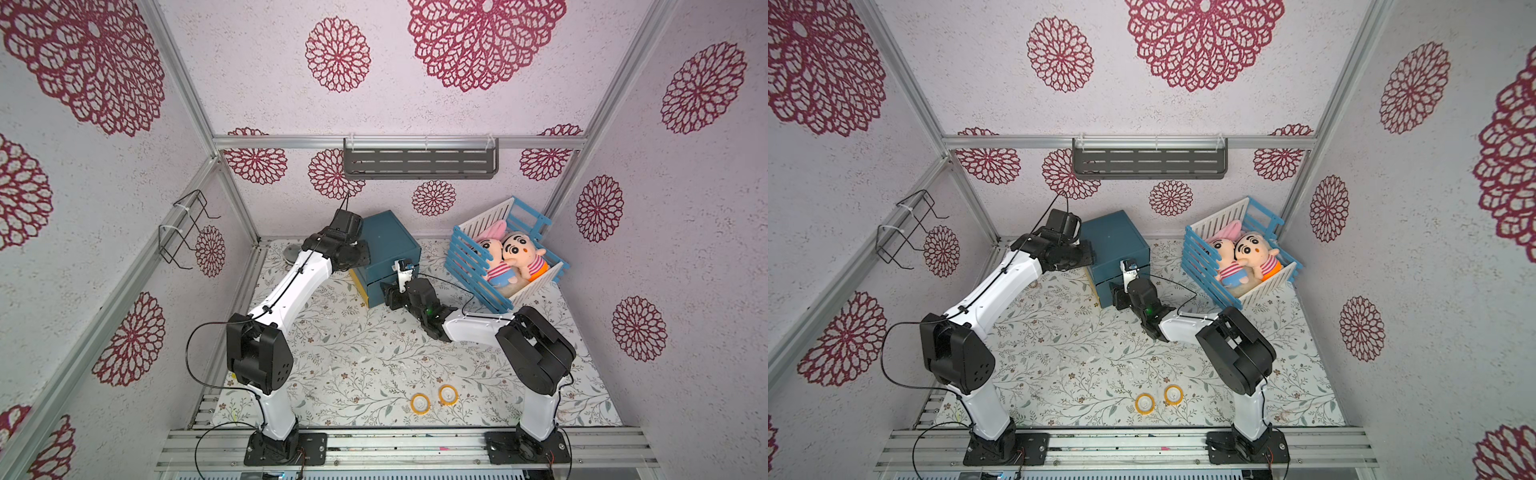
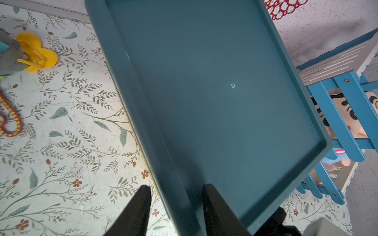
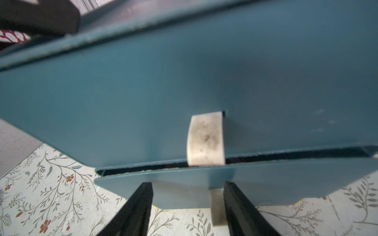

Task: Place the transparent tape into the drawer according to color
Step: Close the drawer in the storage box.

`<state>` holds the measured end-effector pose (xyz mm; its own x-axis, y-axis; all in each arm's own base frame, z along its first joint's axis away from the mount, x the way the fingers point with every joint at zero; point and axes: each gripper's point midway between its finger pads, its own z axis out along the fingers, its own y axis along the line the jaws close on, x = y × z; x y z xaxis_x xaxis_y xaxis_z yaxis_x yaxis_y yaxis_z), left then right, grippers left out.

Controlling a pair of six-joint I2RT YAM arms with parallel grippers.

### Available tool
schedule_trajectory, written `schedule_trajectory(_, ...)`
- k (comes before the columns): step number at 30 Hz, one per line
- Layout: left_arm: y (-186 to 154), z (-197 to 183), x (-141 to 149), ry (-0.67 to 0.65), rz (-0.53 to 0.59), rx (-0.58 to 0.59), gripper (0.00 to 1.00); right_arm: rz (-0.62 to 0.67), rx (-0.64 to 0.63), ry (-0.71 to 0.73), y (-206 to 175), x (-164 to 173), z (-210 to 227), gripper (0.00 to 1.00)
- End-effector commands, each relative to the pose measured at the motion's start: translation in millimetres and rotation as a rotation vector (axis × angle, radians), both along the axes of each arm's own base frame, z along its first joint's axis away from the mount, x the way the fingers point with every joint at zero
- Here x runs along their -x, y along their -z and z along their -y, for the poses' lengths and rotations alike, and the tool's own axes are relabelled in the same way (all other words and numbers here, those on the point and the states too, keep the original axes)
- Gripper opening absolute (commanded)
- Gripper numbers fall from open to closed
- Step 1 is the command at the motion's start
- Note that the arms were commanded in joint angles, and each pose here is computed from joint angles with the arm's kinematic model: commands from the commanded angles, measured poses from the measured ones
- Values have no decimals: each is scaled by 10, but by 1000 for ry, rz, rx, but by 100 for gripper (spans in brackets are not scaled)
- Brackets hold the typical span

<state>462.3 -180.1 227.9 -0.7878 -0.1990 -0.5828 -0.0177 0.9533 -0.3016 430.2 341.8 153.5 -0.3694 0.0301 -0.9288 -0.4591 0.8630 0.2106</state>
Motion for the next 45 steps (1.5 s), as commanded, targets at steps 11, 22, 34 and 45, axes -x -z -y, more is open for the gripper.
schedule_trajectory(11, 49, -46, 94, 15, -31, -11, 47, 57, -44, -26, -215, -11, -194, 65)
schedule_trajectory(22, 39, -74, 117, 16, -29, -24, 48, -164, -159, -75, 11, 466, 71, 69)
schedule_trajectory(34, 14, -89, 125, 16, -23, -28, 48, -410, -544, -127, 271, 505, 99, 62)
schedule_trajectory(45, -2, -108, 127, 17, -19, -28, 48, -494, -668, -52, 486, 267, 260, 58)
